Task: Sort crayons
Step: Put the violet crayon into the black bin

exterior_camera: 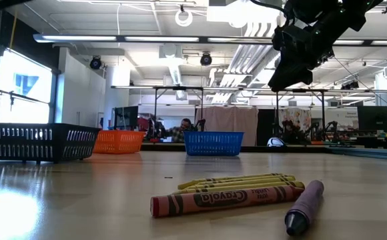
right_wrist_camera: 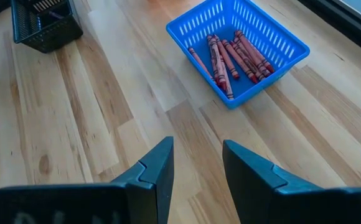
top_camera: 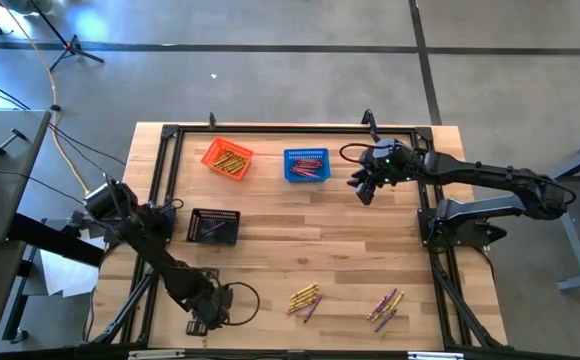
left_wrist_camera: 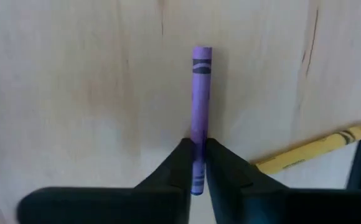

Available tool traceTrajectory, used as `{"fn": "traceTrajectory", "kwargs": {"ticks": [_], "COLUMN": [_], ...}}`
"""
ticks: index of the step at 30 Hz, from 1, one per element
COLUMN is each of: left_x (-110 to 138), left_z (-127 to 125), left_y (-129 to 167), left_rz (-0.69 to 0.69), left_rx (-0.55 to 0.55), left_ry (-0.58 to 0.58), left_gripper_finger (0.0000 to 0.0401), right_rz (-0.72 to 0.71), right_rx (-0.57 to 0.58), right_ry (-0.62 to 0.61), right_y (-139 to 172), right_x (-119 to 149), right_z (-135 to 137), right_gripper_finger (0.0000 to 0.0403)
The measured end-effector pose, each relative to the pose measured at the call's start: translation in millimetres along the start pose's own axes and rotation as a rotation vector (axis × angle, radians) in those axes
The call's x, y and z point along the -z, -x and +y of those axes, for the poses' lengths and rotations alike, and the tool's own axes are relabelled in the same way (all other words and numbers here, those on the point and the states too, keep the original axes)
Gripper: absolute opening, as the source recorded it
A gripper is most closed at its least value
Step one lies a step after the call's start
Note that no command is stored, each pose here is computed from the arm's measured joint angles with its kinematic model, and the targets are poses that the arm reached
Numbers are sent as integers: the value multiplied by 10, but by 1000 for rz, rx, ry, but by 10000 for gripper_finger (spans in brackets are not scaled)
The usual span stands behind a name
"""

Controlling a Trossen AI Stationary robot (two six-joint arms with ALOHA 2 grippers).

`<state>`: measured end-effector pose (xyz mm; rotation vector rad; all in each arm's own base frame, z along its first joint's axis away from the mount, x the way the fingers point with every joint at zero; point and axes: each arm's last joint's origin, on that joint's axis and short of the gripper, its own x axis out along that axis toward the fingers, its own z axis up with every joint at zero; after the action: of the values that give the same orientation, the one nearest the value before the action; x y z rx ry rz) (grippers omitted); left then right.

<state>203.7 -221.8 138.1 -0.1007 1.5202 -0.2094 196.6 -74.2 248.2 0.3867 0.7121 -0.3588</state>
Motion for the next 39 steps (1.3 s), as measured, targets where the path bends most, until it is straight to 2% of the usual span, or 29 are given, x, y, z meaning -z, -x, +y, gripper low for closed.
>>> {"fn": "traceTrajectory", "kwargs": {"ticks": [3,7,12,18,21,25,28,34,36,39], "left_x": [-10,-22,-118,-235,-290,-326,-334,-299,-247,-159], "left_z": [-26,-47,-50,44,157,376,549,886,1014,1222], "left_y": [-2,3,89,193,280,515,760,1309,1460,1624], "left_rz": [15,6,-12,-21,22,53,-23,-245,-287,-312], "left_rx": [55,82,87,35,-18,-202,-314,-386,-417,-470], "left_ry": [16,11,-21,-79,-51,10,21,125,184,340], "left_gripper_finger": [5,6,2,1,1,1,1,1,1,1], "right_rz": [0,0,0,0,-1,-1,-6,-7,-7,-7], "right_rx": [0,0,0,0,0,0,-1,-1,-1,-1], "right_ry": [3,10,15,28,29,29,49,93,106,127], "right_y": [0,0,0,0,0,0,0,0,0,0], "right_x": [0,0,0,0,-1,-1,-6,-7,-7,-7], "right_z": [0,0,0,0,0,0,1,1,1,1], "right_gripper_finger": [124,124,124,124,124,124,124,124,124,124]}}
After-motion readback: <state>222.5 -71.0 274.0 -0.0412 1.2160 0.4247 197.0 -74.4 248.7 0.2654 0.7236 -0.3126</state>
